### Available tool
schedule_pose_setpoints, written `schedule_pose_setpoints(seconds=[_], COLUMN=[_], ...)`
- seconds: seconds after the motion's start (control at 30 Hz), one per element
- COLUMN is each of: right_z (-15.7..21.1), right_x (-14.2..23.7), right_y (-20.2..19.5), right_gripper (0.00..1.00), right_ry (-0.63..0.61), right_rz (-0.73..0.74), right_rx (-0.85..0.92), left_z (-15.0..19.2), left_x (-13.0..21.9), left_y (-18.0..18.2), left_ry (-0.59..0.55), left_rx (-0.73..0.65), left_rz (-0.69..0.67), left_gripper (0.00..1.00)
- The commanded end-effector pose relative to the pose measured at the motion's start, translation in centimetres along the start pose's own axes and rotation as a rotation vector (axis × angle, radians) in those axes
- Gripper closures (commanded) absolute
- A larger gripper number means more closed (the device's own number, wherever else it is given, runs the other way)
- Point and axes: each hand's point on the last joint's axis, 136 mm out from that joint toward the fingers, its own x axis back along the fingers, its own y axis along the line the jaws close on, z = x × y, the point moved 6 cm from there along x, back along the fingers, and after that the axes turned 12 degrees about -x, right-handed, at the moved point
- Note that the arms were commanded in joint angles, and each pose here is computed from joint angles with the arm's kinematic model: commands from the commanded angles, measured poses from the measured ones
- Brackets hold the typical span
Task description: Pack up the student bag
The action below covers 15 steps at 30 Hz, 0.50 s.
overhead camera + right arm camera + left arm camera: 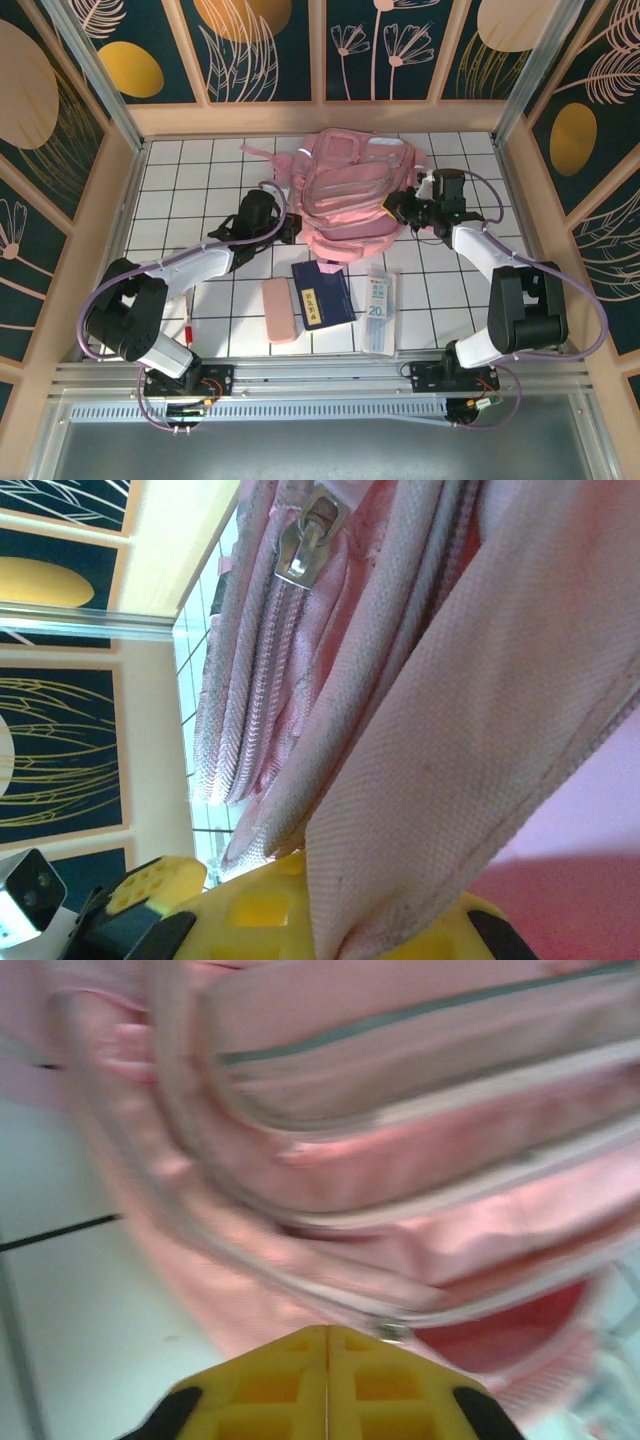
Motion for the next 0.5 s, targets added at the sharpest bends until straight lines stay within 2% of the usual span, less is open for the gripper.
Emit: schedule_pose_setpoints(seconds=[0.0,0.07,0.17,0.37,0.47], right_z=[-0.7,-0.8,-0.9,-1.0,-0.9], right_x=[0.1,-0.1,-0.3,-0.4,-0.5], right_y=[2.1,2.1,2.0,2.1,2.1], right_gripper=[1.0,1.0,1.0,1.0,1.0], right_ry=[0.002,0.008,0.018,0.025,0.028], right_rz=[-0.087,-0.085,-0.081,-0.079,-0.078], right_rx=[0.083,0.078,0.069,0.07,0.068], left_z=[-0.5,0.7,2.0,2.0,1.7], left_x=[-0.7,-1.6,-2.4,-3.0,-3.5], left_y=[-2.8,-2.4,-1.7,-1.0,-1.3], left_ry=[0.019,0.089,0.149,0.142,0.14], left_rx=[0.006,0.025,0.062,0.096,0.107], left_rz=[0.27,0.251,0.221,0.157,0.204], left_gripper=[0.64,0.56,0.51,0.47,0.5])
